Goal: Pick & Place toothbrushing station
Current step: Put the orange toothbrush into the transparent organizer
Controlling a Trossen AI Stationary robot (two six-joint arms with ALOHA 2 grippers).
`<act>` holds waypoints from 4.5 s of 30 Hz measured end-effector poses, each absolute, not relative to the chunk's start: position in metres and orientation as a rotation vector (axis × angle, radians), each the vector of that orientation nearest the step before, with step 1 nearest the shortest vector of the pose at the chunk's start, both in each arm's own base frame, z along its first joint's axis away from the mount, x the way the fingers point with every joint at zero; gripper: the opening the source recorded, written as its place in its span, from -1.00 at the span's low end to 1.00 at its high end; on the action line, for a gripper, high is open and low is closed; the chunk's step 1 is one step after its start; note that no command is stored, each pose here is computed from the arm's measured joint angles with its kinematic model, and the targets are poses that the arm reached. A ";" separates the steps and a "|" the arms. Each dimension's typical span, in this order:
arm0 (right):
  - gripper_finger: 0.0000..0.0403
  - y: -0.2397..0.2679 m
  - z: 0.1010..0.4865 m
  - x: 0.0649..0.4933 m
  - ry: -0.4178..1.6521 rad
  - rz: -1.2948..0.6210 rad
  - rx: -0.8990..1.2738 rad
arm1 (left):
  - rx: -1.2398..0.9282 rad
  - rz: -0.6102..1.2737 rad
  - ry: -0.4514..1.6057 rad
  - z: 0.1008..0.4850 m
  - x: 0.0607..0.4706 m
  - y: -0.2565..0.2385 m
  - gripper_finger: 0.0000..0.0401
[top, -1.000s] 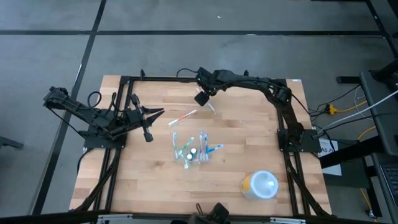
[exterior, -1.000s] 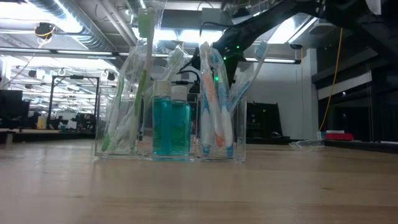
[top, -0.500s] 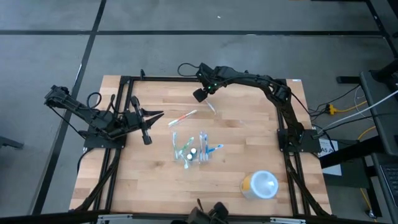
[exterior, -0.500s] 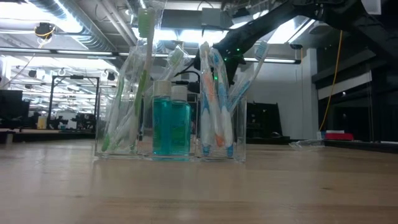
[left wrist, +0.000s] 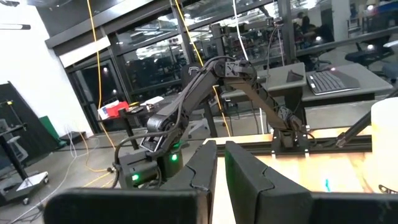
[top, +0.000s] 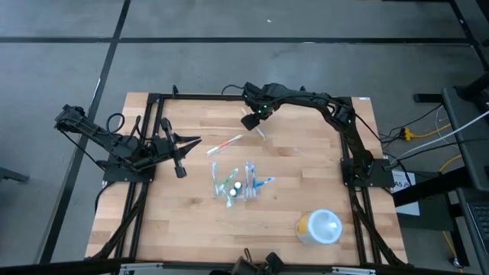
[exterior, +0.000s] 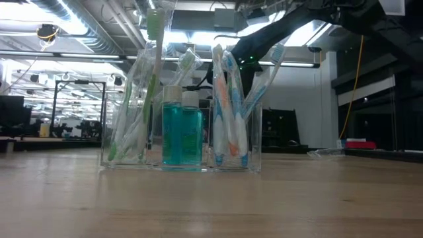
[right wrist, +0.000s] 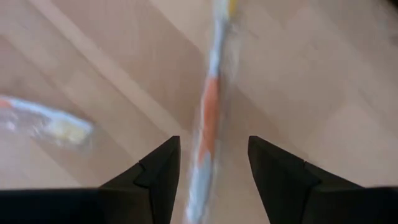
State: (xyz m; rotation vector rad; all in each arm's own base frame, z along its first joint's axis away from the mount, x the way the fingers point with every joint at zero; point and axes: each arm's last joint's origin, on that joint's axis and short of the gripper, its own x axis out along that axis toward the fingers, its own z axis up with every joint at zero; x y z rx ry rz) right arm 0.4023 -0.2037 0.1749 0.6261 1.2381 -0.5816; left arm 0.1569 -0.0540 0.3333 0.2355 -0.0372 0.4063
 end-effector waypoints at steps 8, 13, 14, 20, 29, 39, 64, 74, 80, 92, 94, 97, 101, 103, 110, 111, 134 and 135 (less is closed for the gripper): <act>-0.06 -0.201 0.152 0.400 1.351 -0.597 0.632 | 0.222 0.396 -0.031 0.332 0.157 -0.055 -0.86; -0.27 -0.195 0.137 0.399 1.456 -0.585 0.625 | 0.221 0.370 -0.033 0.332 0.155 -0.059 -0.86; -0.36 -0.191 0.136 0.400 1.469 -0.577 0.611 | 0.220 0.373 -0.032 0.332 0.155 -0.060 -0.86; -0.91 -0.152 0.145 0.404 1.564 -0.499 0.556 | 0.216 0.382 -0.028 0.332 0.152 -0.065 -0.86; -0.53 -0.077 0.163 0.403 1.747 -0.552 0.239 | 0.202 0.356 -0.027 0.332 0.145 -0.077 -0.86; -0.18 -0.074 0.204 0.399 1.583 -0.609 0.245 | 0.183 0.303 -0.040 0.333 0.137 -0.088 -0.86; 0.01 -0.141 0.172 0.395 1.413 -0.326 0.381 | 0.189 0.322 -0.035 0.333 0.136 -0.088 -0.86; 0.01 -0.139 0.138 0.402 1.490 -0.248 0.441 | 0.189 0.322 -0.035 0.333 0.136 -0.088 -0.86; -0.02 -0.138 0.132 0.403 1.503 -0.253 0.420 | 0.193 0.322 -0.034 0.333 0.136 -0.088 -0.86; -0.90 -0.128 0.135 0.408 1.486 -0.237 0.343 | 0.196 0.322 -0.033 0.333 0.136 -0.088 -0.86; -0.94 -0.122 0.140 0.409 1.475 -0.251 0.295 | 0.197 0.322 -0.033 0.333 0.136 -0.088 -0.86; -0.99 -0.109 0.161 0.414 1.386 -0.238 0.252 | 0.197 0.322 -0.033 0.333 0.136 -0.088 -0.86; -0.99 -0.089 0.203 0.413 1.272 -0.259 0.181 | 0.197 0.322 -0.033 0.333 0.136 -0.088 -0.86; -0.99 -0.079 0.220 0.410 1.239 -0.282 0.157 | 0.197 0.322 -0.033 0.333 0.136 -0.088 -0.86; -1.00 -0.033 0.284 0.394 1.034 -0.349 0.055 | 0.192 0.320 -0.034 0.333 0.136 -0.088 -0.86; -1.00 -0.026 0.293 0.392 0.990 -0.348 0.044 | 0.192 0.320 -0.034 0.333 0.136 -0.088 -0.86; -1.00 0.130 0.333 0.313 0.191 -0.382 0.016 | 0.186 0.289 -0.036 0.333 0.131 -0.094 -0.86; -1.00 0.129 0.331 0.305 0.153 -0.374 0.058 | 0.186 0.292 -0.036 0.333 0.131 -0.094 -0.86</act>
